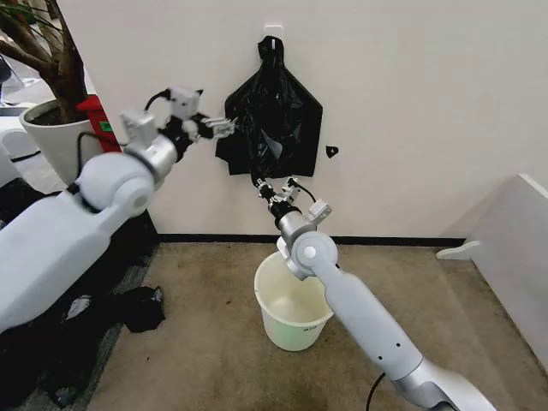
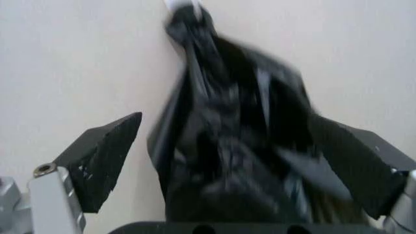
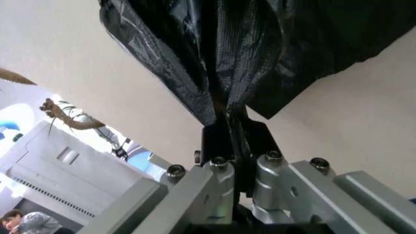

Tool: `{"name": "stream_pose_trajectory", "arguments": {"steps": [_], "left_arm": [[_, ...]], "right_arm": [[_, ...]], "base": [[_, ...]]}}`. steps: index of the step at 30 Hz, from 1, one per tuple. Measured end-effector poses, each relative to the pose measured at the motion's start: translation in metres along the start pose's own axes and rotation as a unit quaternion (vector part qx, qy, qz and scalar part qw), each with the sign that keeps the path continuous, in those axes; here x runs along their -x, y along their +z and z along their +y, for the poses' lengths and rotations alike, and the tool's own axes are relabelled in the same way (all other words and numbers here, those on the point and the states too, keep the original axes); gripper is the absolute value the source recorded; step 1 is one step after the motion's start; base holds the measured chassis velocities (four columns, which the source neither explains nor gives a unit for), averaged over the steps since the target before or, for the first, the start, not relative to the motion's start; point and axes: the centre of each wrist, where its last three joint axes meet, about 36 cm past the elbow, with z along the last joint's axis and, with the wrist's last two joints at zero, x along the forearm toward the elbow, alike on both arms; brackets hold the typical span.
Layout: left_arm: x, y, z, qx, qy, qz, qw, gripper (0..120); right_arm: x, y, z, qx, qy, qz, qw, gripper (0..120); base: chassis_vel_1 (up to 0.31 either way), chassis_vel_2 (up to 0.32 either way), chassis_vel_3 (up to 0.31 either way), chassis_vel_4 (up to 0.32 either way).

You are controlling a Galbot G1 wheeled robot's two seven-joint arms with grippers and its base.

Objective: Place the garbage bag over the trash bin.

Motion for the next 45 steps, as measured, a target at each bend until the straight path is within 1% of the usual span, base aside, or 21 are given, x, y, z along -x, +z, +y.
{"name": "stream_pose_trajectory", "arguments": {"steps": [1,2,3,5,6,7,9,11,15,16,19,21,27,32,36,40,42,44,45], "left_arm": [[0.002,-0.002,0.000,0.021,0.010,0.027,0.9994,100],[0.002,-0.002,0.000,0.021,0.010,0.027,0.9994,100],[0.001,-0.004,-0.001,0.043,0.017,0.051,0.9976,100],[0.002,-0.008,-0.002,0.073,0.028,0.081,0.9937,100],[0.002,-0.009,-0.002,0.076,0.029,0.084,0.9932,100],[0.007,-0.011,-0.007,0.095,0.034,0.106,0.9893,100],[0.008,-0.012,-0.008,0.097,0.035,0.108,0.9887,100],[0.024,-0.013,-0.019,0.119,0.048,0.127,0.9836,100],[0.045,-0.012,-0.029,0.142,0.062,0.143,0.9776,100],[0.045,-0.012,-0.029,0.142,0.062,0.143,0.9776,100],[0.052,-0.010,-0.028,0.160,0.067,0.155,0.9726,100],[0.055,-0.005,-0.027,0.162,0.067,0.162,0.9710,100],[0.067,0.005,-0.029,0.160,0.060,0.156,0.9729,100],[0.075,0.006,-0.031,0.172,0.057,0.146,0.9725,100],[0.083,0.009,-0.031,0.189,0.059,0.144,0.9696,100],[0.091,0.011,-0.033,0.217,0.062,0.140,0.9642,100],[0.096,0.012,-0.034,0.237,0.058,0.137,0.9601,100],[0.097,0.012,-0.034,0.240,0.056,0.137,0.9593,100],[0.099,0.011,-0.034,0.248,0.051,0.139,0.9573,100]], "right_arm": [[-0.002,-0.001,-0.002,0.000,0.002,-0.001,1.000,0],[-0.002,-0.001,-0.002,0.000,0.002,-0.001,1.000,0],[-0.004,-0.002,-0.003,0.000,0.002,-0.002,1.000,0],[-0.007,-0.004,-0.006,0.000,0.003,-0.002,1.000,0],[-0.007,-0.004,-0.007,0.000,0.004,-0.002,1.000,0],[-0.008,-0.004,-0.009,0.001,0.003,-0.003,1.000,0],[-0.008,-0.005,-0.009,0.001,0.003,-0.003,1.000,0],[-0.010,-0.004,-0.010,0.003,0.001,-0.003,1.000,0],[-0.010,-0.002,-0.008,0.004,-0.005,-0.001,1.000,0],[-0.010,-0.002,-0.008,0.004,-0.005,-0.001,1.000,0],[-0.010,0.000,-0.007,0.005,-0.007,-0.001,1.000,0],[-0.010,0.001,-0.007,0.004,-0.007,0.000,1.000,0],[-0.009,0.001,-0.009,0.004,-0.008,0.001,1.000,0],[-0.009,0.002,-0.009,0.004,-0.008,0.002,1.000,0],[-0.009,0.003,-0.010,0.004,-0.009,0.002,1.000,0],[-0.010,0.003,-0.011,0.004,-0.009,0.002,1.000,0],[-0.010,0.003,-0.011,0.003,-0.009,0.002,1.000,0],[-0.010,0.004,-0.011,0.003,-0.009,0.002,1.000,0],[-0.010,0.004,-0.011,0.003,-0.009,0.002,1.000,0]], "base": [[0.000,0.000,0.000,0.000],[0.000,0.000,0.000,0.000],[0.000,0.000,0.000,0.000],[0.000,0.000,0.000,0.000],[0.000,0.000,0.000,0.000],[0.000,0.000,0.000,0.000],[0.000,0.000,0.000,0.000],[0.000,0.000,0.000,0.000],[0.000,0.000,0.000,0.000],[0.000,0.000,0.000,0.000],[0.000,0.000,0.000,0.000],[0.000,0.000,0.000,0.000],[0.000,0.000,0.000,0.000],[0.000,0.000,0.000,0.000],[0.000,0.000,0.000,0.000],[0.000,0.000,0.000,0.000],[0.000,0.000,0.000,0.000],[0.000,0.000,0.000,0.000],[0.000,0.000,0.000,0.000]]}}
